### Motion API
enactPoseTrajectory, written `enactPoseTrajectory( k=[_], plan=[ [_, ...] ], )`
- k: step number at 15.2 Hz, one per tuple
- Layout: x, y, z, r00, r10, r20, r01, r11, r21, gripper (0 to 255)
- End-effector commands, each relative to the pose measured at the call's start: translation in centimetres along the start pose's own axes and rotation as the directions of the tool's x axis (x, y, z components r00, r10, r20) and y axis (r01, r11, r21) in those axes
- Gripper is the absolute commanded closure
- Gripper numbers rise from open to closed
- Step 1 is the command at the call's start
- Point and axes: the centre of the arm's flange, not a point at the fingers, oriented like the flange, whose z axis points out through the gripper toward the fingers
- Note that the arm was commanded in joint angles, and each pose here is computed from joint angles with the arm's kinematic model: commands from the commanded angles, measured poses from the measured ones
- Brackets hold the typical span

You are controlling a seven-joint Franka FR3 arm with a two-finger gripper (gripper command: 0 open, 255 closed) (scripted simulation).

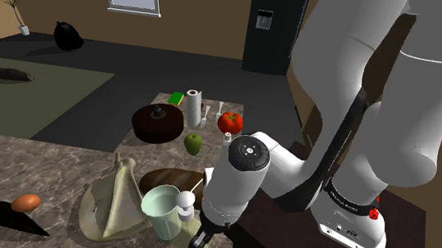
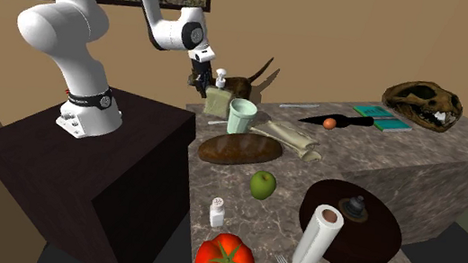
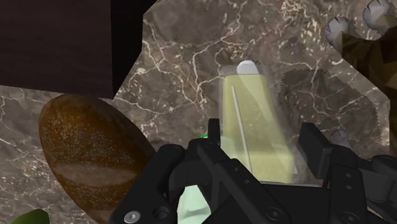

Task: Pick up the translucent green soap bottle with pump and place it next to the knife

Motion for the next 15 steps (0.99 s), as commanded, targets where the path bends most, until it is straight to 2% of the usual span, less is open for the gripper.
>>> enactPoseTrajectory(
  k=[1,10,15],
  plan=[
    [-0.2,0.1,0.9,1.0,-0.003,-0.001,0.003,1.0,0.0,255],
    [-1.0,0.5,5.7,1.0,-0.003,-0.001,0.003,1.0,0.0,255],
    [-1.0,0.5,5.7,1.0,-0.003,-0.001,0.003,1.0,0.0,255]
  ],
)
